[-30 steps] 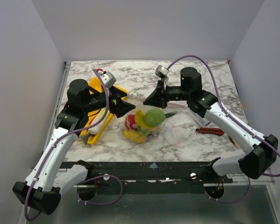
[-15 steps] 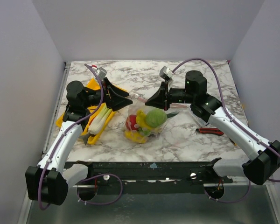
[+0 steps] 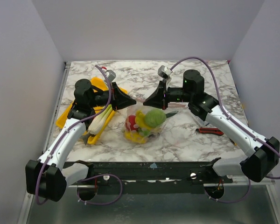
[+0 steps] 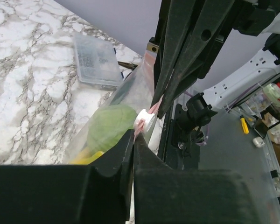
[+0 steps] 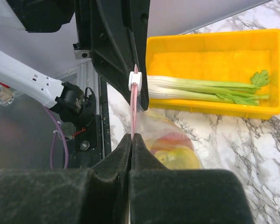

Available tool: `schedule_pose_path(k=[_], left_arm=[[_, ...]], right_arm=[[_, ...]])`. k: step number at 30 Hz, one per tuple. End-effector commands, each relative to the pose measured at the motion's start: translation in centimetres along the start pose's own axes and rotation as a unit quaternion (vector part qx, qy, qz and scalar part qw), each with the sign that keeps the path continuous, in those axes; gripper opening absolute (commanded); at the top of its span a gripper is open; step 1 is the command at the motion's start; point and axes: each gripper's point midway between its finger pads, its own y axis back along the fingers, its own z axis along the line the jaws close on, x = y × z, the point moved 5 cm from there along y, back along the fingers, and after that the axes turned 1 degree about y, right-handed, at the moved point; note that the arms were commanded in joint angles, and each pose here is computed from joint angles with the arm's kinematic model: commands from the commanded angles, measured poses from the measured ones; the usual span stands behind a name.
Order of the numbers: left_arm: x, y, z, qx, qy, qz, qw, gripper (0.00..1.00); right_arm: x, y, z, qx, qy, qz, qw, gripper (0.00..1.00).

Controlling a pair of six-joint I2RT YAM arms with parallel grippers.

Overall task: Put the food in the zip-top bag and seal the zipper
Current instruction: Zip the zipper food storage bag at the center of the board.

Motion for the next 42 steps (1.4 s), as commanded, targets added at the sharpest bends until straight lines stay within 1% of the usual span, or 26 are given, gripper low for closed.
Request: schedule_pose_path(k=[1, 2, 3, 4, 5, 8, 9, 14, 17, 19, 23, 33, 35, 36, 37, 42], left_arm=[[-0.9, -0.2, -0.9, 0.025, -0.034, -0.004, 0.999, 0.0], [-0.9, -0.1, -1.0, 0.025, -0.037, -0.005, 0.999, 0.0], [-0.9, -0.1, -1.1, 0.023, -0.04, -0.007, 0.999, 0.0], [-0.8, 0.0, -1.1, 0.02, -0.042, -0.009, 0.999, 0.0], [-0.8, 0.1, -1.0, 0.014, -0.045, -0.013, 0.999, 0.0], [-0.7, 0.1, -1.1, 0.014, -0.045, -0.012, 0.999, 0.0], [-0.7, 0.2, -1.2, 0.014, -0.045, -0.012, 0.999, 0.0], [-0.9, 0.2, -1.2, 0.004, -0.039, -0.016, 0.999, 0.0], [-0.9, 0.2, -1.2, 0.003, -0.039, -0.017, 0.999, 0.0], [-0.9, 0.2, -1.2, 0.004, -0.041, -0.016, 0.999, 0.0], [-0.8, 0.3, -1.3, 0.004, -0.043, -0.015, 0.999, 0.0], [-0.8, 0.4, -1.3, 0.003, -0.044, -0.015, 0.999, 0.0], [-0.8, 0.4, -1.2, 0.003, -0.041, -0.014, 0.999, 0.0], [-0.9, 0.5, -1.0, 0.001, -0.036, -0.015, 0.999, 0.0], [-1.0, 0.6, -0.9, -0.002, -0.033, -0.017, 0.999, 0.0], [-1.3, 1.1, -0.3, -0.016, -0.026, -0.031, 0.999, 0.0]], right_arm=[[-2.8, -0.3, 0.9, -0.033, 0.03, -0.037, 0.998, 0.01], [-2.9, -0.5, 0.5, -0.019, 0.024, -0.039, 0.999, 0.07], [-3.2, -0.6, 0.1, -0.006, 0.014, -0.043, 0.999, 0.17], [-3.6, -0.8, -0.1, -0.003, 0.009, -0.045, 0.999, 0.25], [-3.8, -1.0, -0.2, -0.006, 0.002, -0.043, 0.999, 0.31], [-4.7, -1.9, -0.5, -0.015, -0.021, -0.042, 0.999, 0.43], [-5.0, -2.2, -0.7, -0.017, -0.026, -0.042, 0.999, 0.46], [-5.5, -3.1, -0.5, -0.039, -0.028, -0.039, 0.998, 0.51], [-5.3, -3.7, -0.1, -0.051, -0.028, -0.034, 0.998, 0.52], [-5.1, -4.1, -0.1, -0.056, -0.032, -0.03, 0.997, 0.5], [-4.7, -4.4, -0.1, -0.063, -0.035, -0.025, 0.997, 0.38], [-3.8, -4.3, -0.2, -0.065, -0.035, -0.018, 0.997, 0.15], [-3.7, -4.2, -0.1, -0.065, -0.033, -0.018, 0.997, 0.08], [-3.6, -4.1, -0.1, -0.064, -0.031, -0.017, 0.997, 0.02], [-3.5, -4.0, -0.1, -0.06, -0.028, -0.018, 0.998, 0.01], [-2.9, -3.3, -0.8, -0.005, -0.02, -0.024, 0.999, 0.0]])
